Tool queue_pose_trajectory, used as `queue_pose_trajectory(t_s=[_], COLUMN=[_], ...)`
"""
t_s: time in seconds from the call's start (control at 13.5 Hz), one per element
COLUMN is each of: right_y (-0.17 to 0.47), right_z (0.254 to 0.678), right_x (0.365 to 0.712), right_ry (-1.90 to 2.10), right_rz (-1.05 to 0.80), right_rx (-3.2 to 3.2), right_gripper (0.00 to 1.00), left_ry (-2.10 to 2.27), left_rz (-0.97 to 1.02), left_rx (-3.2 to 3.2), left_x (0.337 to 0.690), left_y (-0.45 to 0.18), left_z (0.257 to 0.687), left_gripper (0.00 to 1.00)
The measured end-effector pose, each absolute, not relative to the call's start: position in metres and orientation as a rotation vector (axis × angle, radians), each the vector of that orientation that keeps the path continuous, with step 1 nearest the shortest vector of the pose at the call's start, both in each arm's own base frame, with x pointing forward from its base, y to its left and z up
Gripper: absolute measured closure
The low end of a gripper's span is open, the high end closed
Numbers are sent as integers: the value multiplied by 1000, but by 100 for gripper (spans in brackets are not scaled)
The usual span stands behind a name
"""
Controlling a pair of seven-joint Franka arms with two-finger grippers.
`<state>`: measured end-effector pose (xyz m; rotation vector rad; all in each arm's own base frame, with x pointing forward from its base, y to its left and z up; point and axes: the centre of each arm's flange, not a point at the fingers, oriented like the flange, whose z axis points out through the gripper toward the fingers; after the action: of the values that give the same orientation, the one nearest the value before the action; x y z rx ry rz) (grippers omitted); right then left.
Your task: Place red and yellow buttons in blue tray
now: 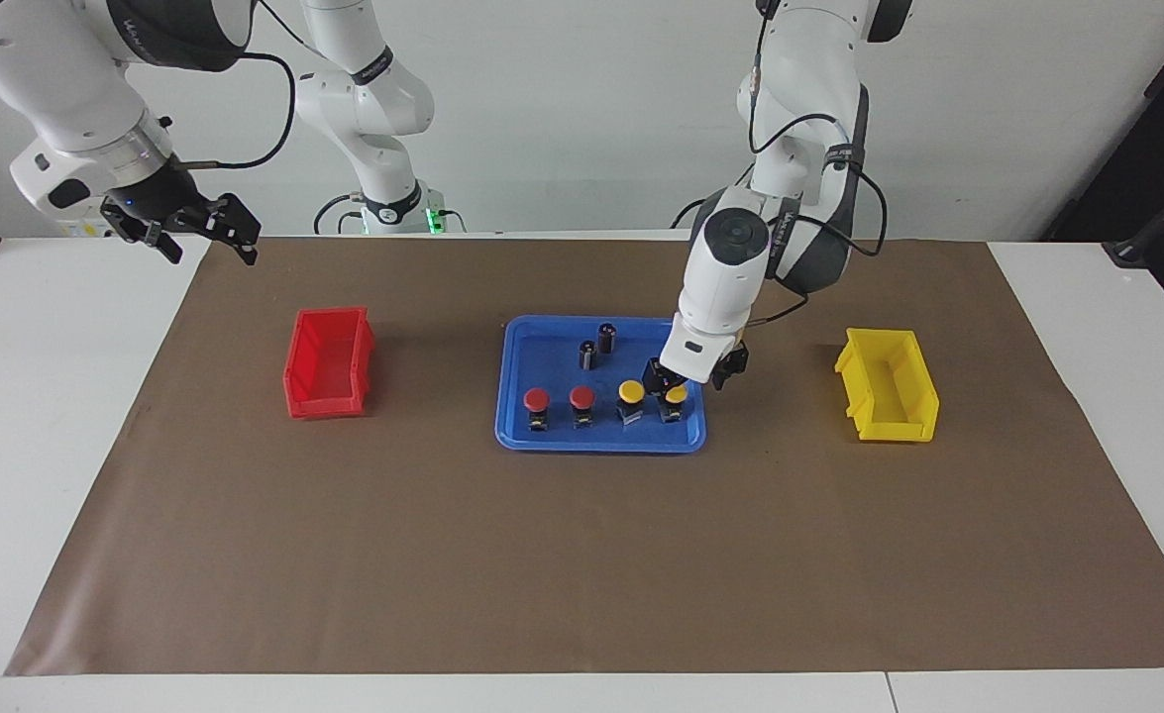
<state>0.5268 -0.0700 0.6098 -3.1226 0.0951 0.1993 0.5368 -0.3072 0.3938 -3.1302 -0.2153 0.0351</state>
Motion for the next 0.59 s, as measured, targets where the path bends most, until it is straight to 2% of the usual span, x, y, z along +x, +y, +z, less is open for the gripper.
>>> queue_pose_trajectory(t_s=[0.3, 0.59], right_y=[-70, -70], right_z=[610, 610], right_x=[527, 527], right_ry=[95, 95], right_rz=[199, 200], right_rx=[-3123, -3123], right_gripper=[0, 0], left_ry=[-140, -86], left_rz=[78, 76], left_rx=[-3137, -3152], left_x=[558, 550], left_y=[-190, -96], left_z=[468, 527], left_gripper=[0, 0])
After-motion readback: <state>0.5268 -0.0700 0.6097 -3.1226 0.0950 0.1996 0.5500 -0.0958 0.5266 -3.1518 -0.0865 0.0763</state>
